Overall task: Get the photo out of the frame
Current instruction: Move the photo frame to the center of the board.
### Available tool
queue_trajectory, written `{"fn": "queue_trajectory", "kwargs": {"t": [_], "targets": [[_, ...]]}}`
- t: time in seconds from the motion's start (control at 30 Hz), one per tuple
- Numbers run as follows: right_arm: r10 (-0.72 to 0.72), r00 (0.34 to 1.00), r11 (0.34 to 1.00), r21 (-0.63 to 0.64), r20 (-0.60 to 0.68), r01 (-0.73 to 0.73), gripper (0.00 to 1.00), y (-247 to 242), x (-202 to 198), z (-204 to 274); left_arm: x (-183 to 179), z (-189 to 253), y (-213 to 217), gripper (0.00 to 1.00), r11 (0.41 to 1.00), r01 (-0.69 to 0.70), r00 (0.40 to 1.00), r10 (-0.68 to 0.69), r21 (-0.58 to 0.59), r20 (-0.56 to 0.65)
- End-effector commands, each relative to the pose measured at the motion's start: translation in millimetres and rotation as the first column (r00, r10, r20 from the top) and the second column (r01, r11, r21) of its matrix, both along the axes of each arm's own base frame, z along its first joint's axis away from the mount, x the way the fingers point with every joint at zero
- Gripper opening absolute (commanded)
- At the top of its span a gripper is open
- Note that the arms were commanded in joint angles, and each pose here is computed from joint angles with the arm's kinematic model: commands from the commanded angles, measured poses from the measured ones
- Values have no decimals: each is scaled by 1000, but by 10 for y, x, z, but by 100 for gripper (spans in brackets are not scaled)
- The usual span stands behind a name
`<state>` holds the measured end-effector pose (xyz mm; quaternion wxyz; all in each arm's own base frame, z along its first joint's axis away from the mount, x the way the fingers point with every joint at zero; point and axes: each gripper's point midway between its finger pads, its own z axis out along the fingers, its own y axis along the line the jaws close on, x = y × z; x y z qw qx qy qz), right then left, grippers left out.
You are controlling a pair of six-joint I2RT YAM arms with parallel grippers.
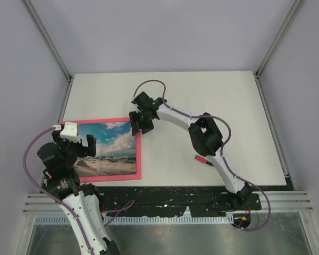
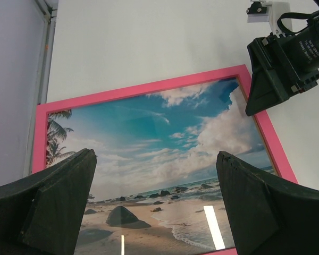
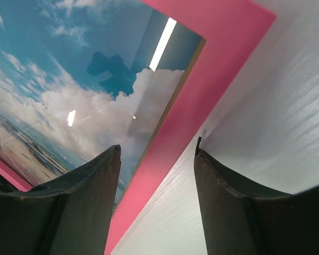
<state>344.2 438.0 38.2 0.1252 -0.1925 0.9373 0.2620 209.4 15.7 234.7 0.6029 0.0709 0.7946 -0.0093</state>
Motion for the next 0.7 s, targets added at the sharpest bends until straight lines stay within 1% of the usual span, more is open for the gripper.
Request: {"fn": "queue_trajectory", "kwargs": {"t": [0.0,0.07,0.2,0.27,0.33,0.37,0.4,0.43,0.47,0.53,0.67], "targets": [[-30,998,1000,-2,47,30,56,107,64,73,-12,194,-1,100,1000,1,999,-2,30,48],[-35,999,999,-14,39,36,51,103,39,27,-13,200,-9,100,1000,5,999,-6,30,51],[-46,999,997,-55,27,47,44,59,-19,-139,-21,217,-7,100,999,2,998,-4,36,58],[-52,998,996,-68,20,53,38,42,-36,-196,-31,215,-7,100,999,0,998,-2,38,56],[-54,998,996,-77,17,55,28,39,-40,-246,-32,212,-12,100,999,3,998,-5,38,55],[-53,998,995,-84,15,54,21,27,-35,-276,-32,214,-28,100,999,12,998,-14,36,58],[-53,998,994,-91,17,55,16,17,-29,-300,-28,210,-36,100,999,18,998,-20,36,57],[-54,998,994,-96,17,56,9,-6,-10,-312,-28,212,-50,100,999,25,998,-27,34,58],[-56,998,994,-96,18,57,8,-21,9,-308,-29,205,-69,100,999,36,998,-38,31,56],[-68,998,994,-85,12,68,8,-99,99,-275,-35,203,-93,100,998,51,997,-53,32,53],[-141,990,989,-38,-2,141,8,-423,464,-103,-37,194,-113,100,997,64,997,-66,35,45]]}}
